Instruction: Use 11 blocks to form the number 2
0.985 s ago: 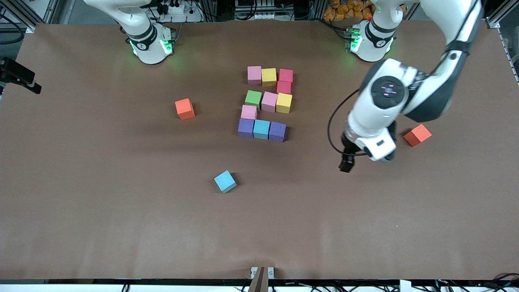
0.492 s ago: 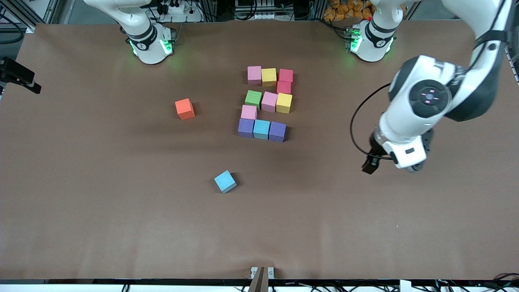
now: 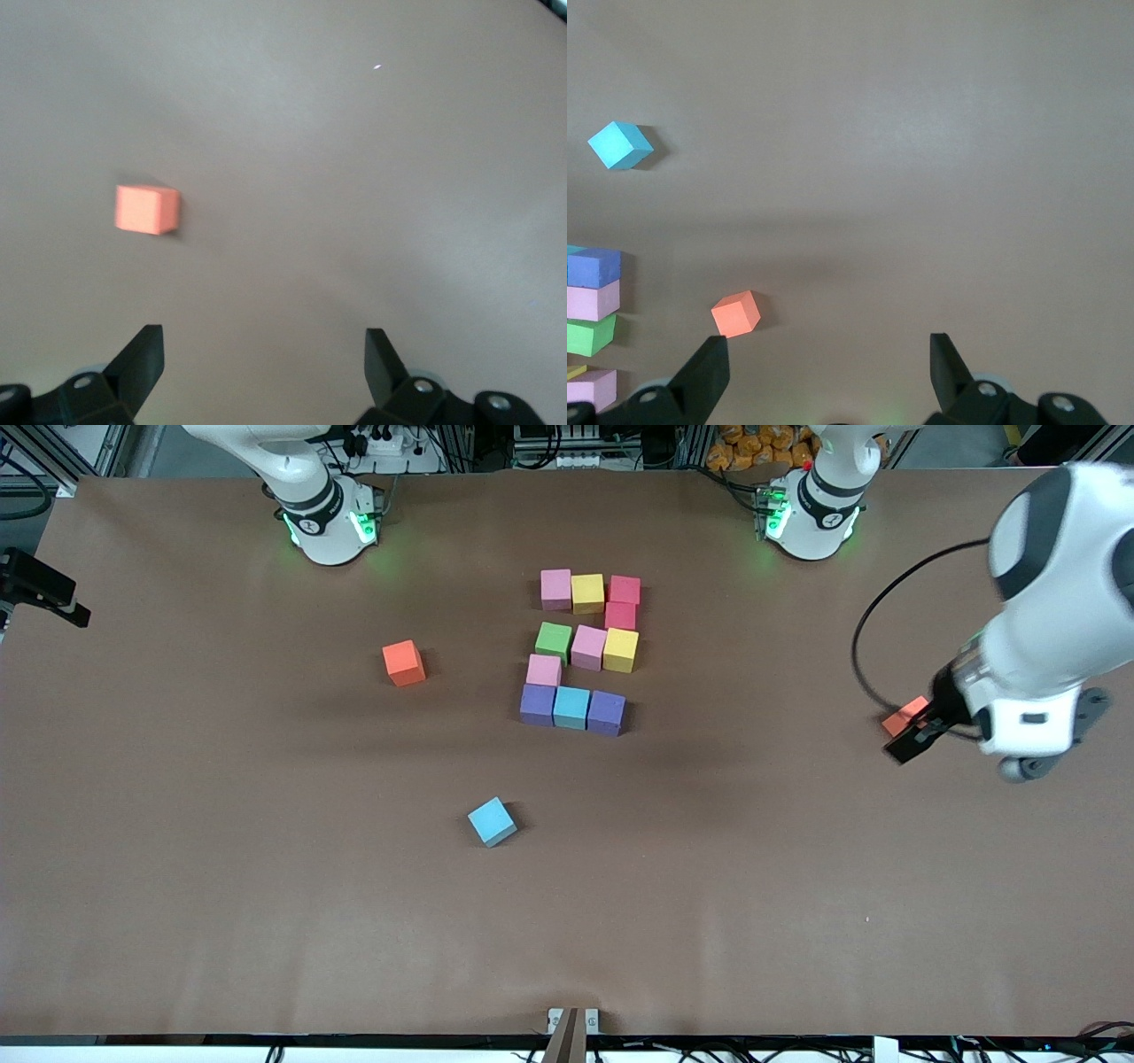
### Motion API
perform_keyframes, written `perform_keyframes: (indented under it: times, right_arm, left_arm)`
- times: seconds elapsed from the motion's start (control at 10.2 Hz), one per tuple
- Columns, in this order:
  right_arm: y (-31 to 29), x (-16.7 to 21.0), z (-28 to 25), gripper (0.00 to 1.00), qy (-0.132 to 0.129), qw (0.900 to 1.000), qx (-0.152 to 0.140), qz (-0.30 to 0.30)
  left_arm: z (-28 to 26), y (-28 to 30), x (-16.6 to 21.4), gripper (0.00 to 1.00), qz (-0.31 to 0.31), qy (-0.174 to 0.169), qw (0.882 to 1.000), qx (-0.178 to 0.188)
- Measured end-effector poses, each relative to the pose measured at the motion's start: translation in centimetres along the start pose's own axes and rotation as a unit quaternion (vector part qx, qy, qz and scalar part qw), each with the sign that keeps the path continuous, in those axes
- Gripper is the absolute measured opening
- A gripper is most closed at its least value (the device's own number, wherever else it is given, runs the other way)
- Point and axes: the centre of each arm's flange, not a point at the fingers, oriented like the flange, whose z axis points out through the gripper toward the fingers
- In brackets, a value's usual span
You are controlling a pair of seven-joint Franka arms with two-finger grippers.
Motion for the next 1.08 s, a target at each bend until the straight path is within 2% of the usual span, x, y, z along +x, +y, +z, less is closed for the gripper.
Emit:
perform_keyframes:
  times: [0.2,0.39,0.69,1.08]
  right_arm:
    - [1.1,-0.1,-0.1,1.00,0.001,1.000,0.000,0.010]
    - [1.0,-0.1,-0.1,1.00,0.001,1.000,0.001,0.010]
    - [1.0,-0.1,-0.1,1.00,0.001,1.000,0.001,0.010]
    - [1.0,-0.1,-0.1,1.00,0.001,1.000,0.001,0.010]
  left_arm:
    - [-3.3,-6.4,1.2,1.00,0.096,0.001,0.995,-0.002]
    - [-6.6,-10.4,1.0,1.00,0.157,0.005,0.988,-0.006]
    - [-9.3,-10.0,-0.3,1.00,0.253,0.011,0.967,-0.016]
    - [-9.2,-8.0,-0.6,1.00,0.275,0.006,0.960,-0.054]
